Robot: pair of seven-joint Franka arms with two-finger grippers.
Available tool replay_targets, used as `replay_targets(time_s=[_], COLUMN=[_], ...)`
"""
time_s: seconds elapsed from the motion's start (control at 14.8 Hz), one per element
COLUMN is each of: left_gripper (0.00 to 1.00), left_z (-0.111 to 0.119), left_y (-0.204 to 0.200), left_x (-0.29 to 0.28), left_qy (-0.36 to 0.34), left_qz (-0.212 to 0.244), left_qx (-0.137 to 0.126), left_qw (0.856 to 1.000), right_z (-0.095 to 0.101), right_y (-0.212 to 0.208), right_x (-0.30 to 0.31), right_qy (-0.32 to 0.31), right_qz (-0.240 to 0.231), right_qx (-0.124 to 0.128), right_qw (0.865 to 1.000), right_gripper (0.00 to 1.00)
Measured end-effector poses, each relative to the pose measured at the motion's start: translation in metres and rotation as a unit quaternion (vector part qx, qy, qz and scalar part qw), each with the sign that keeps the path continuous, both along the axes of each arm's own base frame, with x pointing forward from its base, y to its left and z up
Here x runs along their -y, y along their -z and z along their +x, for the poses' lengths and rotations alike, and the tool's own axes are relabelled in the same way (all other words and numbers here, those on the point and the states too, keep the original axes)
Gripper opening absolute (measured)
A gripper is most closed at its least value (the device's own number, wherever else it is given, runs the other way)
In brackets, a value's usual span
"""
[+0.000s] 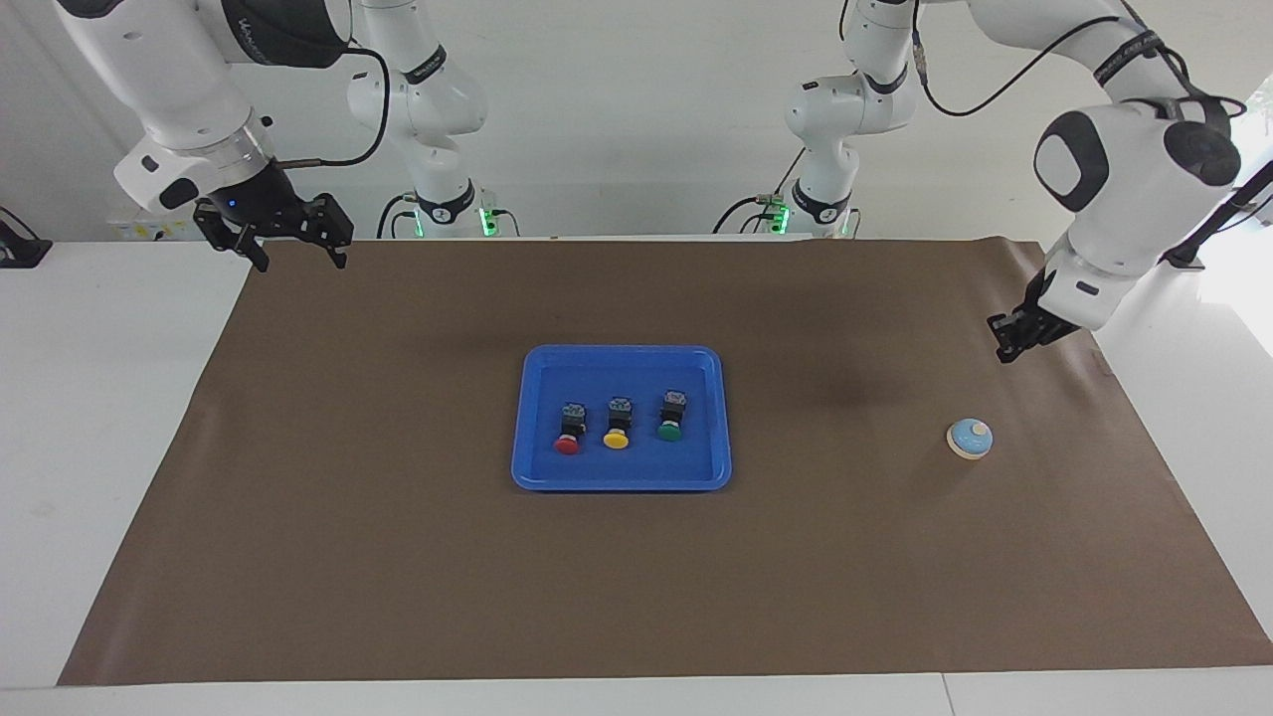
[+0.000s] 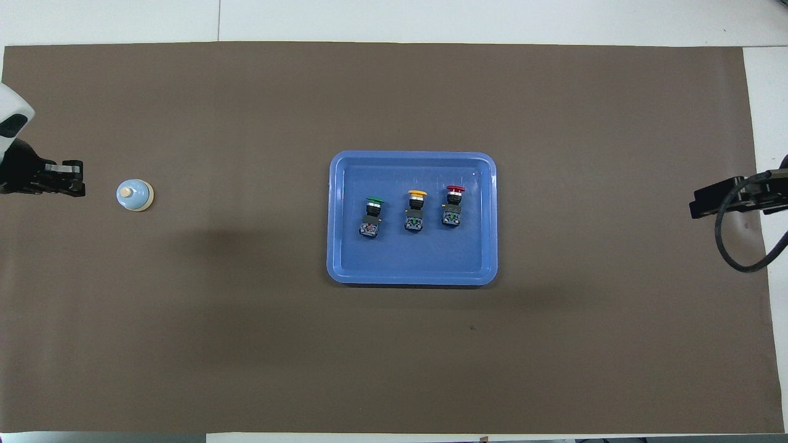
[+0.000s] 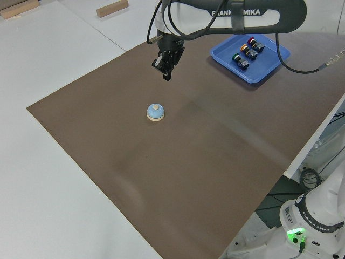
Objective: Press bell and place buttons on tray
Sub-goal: 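Press the white bell again with the left gripper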
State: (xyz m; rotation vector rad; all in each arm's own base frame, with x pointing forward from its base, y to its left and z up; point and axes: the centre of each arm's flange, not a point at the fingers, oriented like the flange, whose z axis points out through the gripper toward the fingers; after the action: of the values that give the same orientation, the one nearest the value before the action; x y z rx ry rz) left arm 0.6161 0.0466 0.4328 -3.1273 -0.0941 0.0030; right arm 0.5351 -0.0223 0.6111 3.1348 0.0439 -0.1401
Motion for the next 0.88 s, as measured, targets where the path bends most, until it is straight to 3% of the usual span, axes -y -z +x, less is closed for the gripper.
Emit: replay_targets(time_s=[0.2,0.47,0.74,0.88], left_gripper=[0.01,0.01,0.01,0.07], left_z=[0.016,0.014,0.012,0.02], left_y=[0.063,0.096,0.093,0.065], left_x=[-0.01,-0.009,-0.008,-0.005], left_qy=[-0.005,-0.004,-0.003,-0.001], left_qz=[0.0,-0.001,0.0,-0.001], left_qx=[0.006,0.005,0.014,0.006], left_qw=[1.0,1.0,1.0,1.0], right_z=[0.0,0.0,0.0,0.0], right_y=[0.0,0.0,0.0,0.0], right_x=[0.0,0.0,0.0,0.0], right_qy=[0.0,0.0,0.0,0.0], right_qz=[0.0,0.0,0.0,0.0], right_qx=[0.0,0.0,0.0,0.0], right_qw=[1.0,1.0,1.0,1.0], right_gripper=[1.0,1.0,1.0,1.0])
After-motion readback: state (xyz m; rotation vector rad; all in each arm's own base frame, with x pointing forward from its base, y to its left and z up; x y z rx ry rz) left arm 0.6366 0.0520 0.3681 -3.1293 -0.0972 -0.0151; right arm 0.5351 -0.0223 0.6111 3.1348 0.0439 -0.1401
